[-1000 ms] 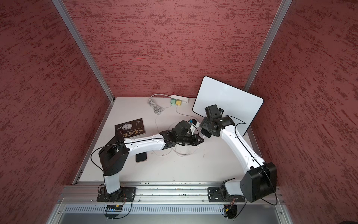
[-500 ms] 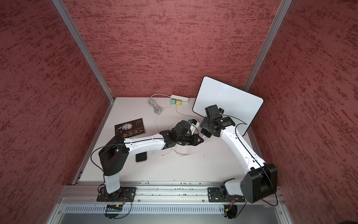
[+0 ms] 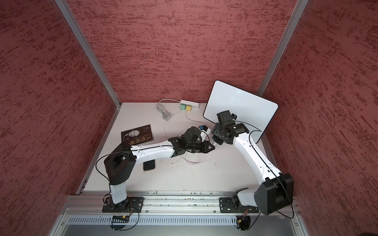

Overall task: Unplug the charging cable from the phone
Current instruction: Remove the charging cable from the phone.

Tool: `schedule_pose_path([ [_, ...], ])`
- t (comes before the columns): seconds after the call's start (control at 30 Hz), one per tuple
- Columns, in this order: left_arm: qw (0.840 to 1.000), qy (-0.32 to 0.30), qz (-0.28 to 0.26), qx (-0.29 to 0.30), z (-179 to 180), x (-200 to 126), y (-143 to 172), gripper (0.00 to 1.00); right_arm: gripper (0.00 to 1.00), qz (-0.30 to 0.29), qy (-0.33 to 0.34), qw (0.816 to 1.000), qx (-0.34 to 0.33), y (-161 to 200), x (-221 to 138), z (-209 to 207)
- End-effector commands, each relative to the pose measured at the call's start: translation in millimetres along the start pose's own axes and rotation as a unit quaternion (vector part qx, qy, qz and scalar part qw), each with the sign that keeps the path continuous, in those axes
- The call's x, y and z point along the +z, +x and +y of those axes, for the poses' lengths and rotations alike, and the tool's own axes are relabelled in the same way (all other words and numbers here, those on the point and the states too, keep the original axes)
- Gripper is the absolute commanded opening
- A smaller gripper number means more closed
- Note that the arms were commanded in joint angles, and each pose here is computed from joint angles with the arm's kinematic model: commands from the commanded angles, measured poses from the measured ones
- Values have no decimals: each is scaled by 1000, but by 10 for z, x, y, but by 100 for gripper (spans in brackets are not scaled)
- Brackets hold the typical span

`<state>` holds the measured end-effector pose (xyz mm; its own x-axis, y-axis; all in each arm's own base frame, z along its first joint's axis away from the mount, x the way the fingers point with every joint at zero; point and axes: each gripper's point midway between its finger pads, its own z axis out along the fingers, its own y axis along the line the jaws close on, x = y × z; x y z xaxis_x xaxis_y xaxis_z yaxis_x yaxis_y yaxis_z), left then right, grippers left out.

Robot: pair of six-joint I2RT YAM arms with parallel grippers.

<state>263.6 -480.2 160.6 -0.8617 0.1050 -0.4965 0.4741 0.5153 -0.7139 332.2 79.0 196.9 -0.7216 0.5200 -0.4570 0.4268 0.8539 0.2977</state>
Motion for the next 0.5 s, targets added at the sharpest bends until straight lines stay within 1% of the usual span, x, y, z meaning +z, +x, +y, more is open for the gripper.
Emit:
schedule_pose_path([
  [0.0,1000,-28,-3,-9,228,-3,-35,11,31,-24,-27,999,4,-117,-196,102],
  [0.47,999,-32,5,-8,289,9,36,11,31,-25,-34,999,-5,-157,-272,147],
])
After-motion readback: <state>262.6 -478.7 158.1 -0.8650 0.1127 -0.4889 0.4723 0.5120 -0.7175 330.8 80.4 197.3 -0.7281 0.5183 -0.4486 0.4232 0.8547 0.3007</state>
